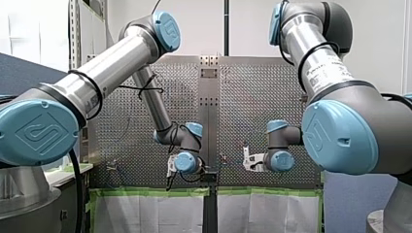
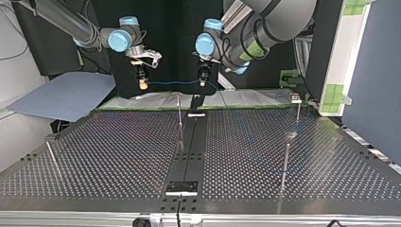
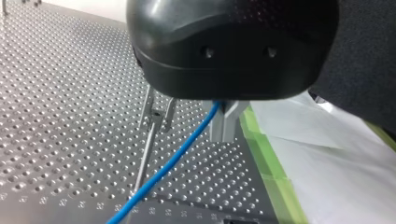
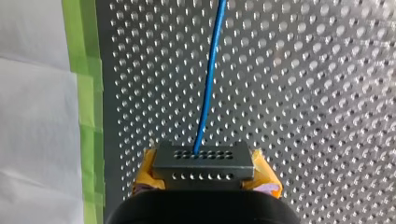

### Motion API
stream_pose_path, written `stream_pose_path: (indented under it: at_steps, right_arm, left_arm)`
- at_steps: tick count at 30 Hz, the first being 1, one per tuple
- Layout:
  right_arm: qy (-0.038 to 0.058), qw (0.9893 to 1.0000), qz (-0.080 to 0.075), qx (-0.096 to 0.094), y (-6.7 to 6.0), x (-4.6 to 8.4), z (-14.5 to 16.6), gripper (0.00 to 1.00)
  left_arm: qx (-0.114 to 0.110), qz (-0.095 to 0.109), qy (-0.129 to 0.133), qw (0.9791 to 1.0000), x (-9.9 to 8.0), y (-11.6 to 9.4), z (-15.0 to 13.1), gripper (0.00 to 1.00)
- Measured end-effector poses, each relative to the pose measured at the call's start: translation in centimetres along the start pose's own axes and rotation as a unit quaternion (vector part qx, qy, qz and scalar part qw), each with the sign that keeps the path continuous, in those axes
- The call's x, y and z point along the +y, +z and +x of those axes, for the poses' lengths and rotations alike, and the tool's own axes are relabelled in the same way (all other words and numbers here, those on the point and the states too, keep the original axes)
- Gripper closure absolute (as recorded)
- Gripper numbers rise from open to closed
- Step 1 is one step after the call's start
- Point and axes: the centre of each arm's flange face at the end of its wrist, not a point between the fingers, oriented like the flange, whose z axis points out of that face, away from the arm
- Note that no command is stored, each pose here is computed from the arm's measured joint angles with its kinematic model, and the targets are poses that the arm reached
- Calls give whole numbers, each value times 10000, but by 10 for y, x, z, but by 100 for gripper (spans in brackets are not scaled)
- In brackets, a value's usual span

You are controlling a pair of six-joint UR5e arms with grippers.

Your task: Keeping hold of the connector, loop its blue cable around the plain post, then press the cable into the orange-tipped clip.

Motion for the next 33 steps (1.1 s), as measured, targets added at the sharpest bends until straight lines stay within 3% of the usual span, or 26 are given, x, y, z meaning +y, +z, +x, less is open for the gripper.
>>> stream_pose_path:
  at_steps: [6,9,14,24,33]
  right_arm:
    - [77,9998,-164,-39,5,27,-8,100]
    - [100,9997,-224,-92,7,34,-20,100]
    - [104,9996,-242,-122,11,37,-26,100]
    - [21,9997,-233,-116,33,43,-10,100]
    - [-32,9997,-226,-132,36,44,-7,100]
  left_arm:
    - [-166,107,-46,9998,-4,4,-4,98]
    - [-236,154,-82,9996,-6,7,-8,98]
    - [-324,237,-215,9990,-10,13,-14,98]
    - [-420,399,-488,9971,-16,23,-23,98]
    - [-214,416,-531,9975,-19,35,1,98]
